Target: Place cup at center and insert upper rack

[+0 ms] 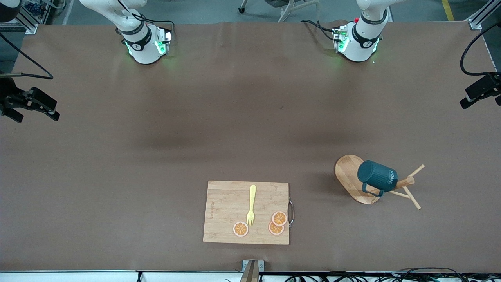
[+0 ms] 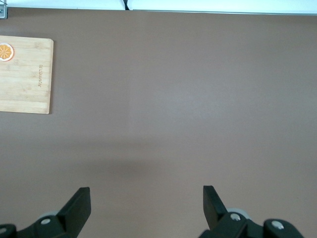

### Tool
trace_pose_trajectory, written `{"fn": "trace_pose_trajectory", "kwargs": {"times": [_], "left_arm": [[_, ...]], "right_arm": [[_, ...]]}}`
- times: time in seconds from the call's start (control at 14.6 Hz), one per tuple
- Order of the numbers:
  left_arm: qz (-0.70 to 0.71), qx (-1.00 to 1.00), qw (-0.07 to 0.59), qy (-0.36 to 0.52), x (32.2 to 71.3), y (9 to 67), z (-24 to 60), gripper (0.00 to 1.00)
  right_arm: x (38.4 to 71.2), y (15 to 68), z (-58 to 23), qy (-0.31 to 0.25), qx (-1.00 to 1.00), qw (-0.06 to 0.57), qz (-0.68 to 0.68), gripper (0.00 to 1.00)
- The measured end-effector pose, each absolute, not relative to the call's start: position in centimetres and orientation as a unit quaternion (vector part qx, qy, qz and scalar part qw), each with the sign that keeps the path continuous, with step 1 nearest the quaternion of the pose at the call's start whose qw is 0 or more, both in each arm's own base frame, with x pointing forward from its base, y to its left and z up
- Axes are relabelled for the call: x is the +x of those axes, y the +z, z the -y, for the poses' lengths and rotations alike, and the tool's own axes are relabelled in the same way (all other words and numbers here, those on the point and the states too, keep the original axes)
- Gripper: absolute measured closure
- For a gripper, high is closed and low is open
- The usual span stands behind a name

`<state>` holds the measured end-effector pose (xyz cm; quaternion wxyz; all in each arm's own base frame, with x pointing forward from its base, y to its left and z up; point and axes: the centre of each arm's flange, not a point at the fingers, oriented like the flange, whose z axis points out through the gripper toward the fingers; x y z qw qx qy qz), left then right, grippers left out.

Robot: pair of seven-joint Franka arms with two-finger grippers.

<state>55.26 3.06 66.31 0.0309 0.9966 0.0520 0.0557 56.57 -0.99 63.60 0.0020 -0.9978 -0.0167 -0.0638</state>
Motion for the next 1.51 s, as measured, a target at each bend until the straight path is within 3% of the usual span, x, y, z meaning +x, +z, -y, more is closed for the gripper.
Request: {"fn": "trace_pose_trajectory", "kwargs": {"times": [1.51], "left_arm": [[-0.045, 0.997, 0.035, 0.057, 55.3, 66.4, -2.4, 0.00]], "right_arm": [[56.8, 63.8, 0.0, -0.076, -0.997, 0.002, 0.025, 0.00]]}}
